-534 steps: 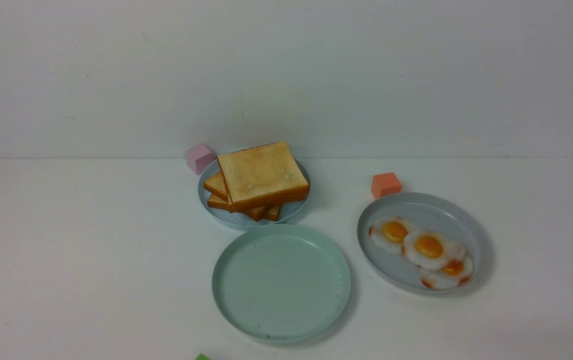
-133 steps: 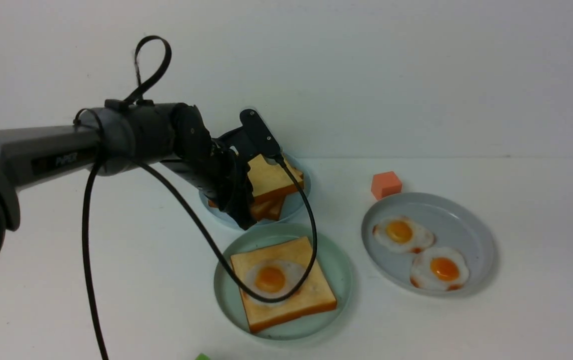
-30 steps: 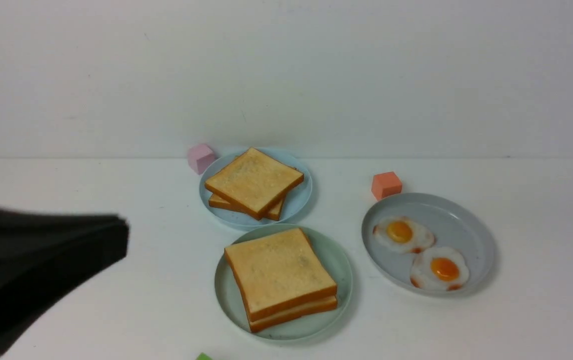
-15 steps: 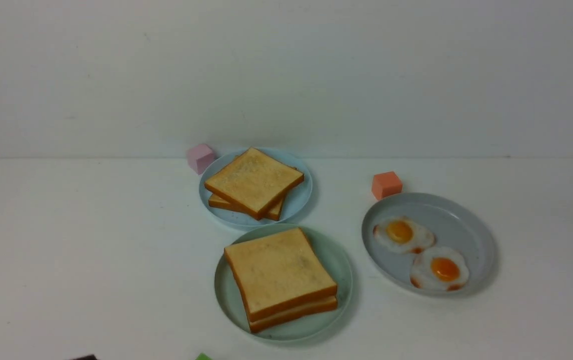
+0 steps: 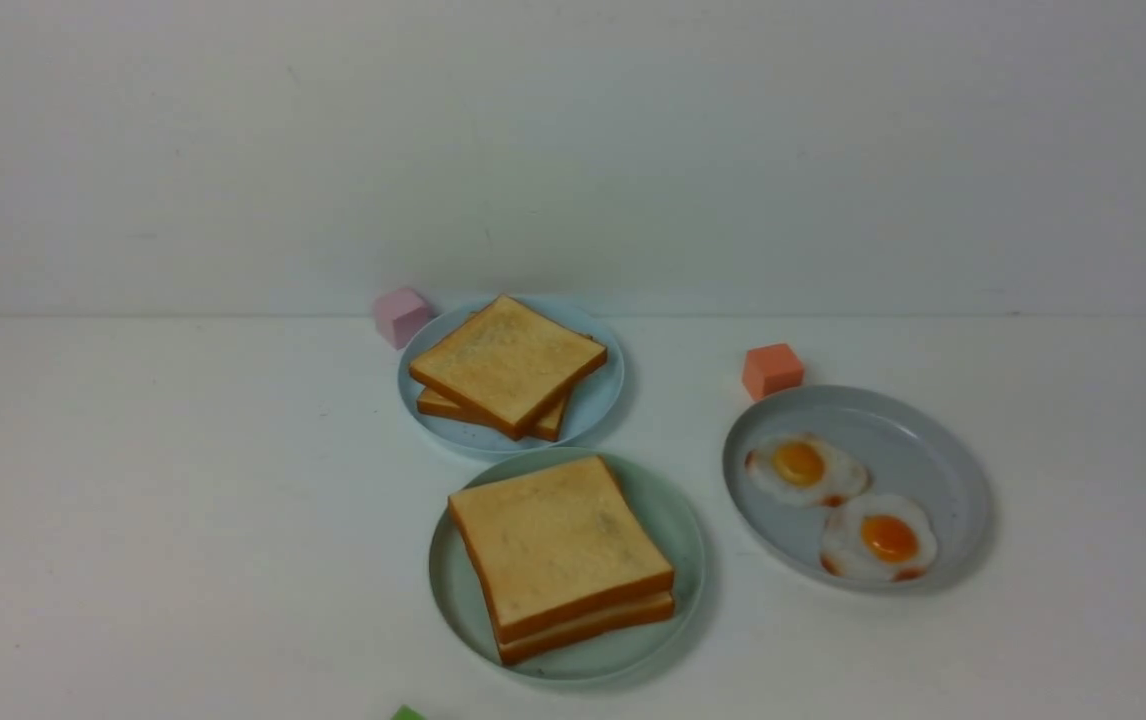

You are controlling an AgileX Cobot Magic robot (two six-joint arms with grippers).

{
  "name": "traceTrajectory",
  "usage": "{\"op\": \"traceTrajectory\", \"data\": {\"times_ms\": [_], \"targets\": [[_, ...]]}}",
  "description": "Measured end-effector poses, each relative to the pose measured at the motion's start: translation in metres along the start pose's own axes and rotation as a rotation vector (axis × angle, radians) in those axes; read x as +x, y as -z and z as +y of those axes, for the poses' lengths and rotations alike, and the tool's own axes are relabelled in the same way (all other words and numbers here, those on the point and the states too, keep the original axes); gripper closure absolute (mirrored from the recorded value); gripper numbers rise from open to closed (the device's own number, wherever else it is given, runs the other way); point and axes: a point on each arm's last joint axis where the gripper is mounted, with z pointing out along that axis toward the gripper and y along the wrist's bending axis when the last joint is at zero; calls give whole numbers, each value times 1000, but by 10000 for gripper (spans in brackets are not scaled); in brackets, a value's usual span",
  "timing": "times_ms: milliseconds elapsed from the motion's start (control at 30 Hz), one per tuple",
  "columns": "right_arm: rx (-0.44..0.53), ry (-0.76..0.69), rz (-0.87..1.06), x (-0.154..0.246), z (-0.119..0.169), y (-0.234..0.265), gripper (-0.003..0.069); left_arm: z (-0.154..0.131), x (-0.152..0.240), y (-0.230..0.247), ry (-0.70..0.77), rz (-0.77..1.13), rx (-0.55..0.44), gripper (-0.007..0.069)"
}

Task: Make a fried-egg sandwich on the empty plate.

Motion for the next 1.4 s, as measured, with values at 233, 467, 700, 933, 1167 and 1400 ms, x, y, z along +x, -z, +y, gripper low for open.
{"op": "traceTrajectory", "data": {"times_ms": [233,467,700,933,1167,1400], "targets": [[143,-179,4,27,-12,3,600,0,0,0,0,0,0,638],[241,-55,-208,107,-25,-68,670,0,0,0,0,0,0,638],[294,-23,-277,200,-33,-113,670,0,0,0,0,0,0,635],[282,-186,-282,247,-37,-137,670,0,0,0,1,1,0,629],[284,-194,-283,247,-37,-137,669,0,0,0,3,0,1,624],[285,-193,-283,247,-37,-137,665,0,0,0,3,0,1,620]]}}
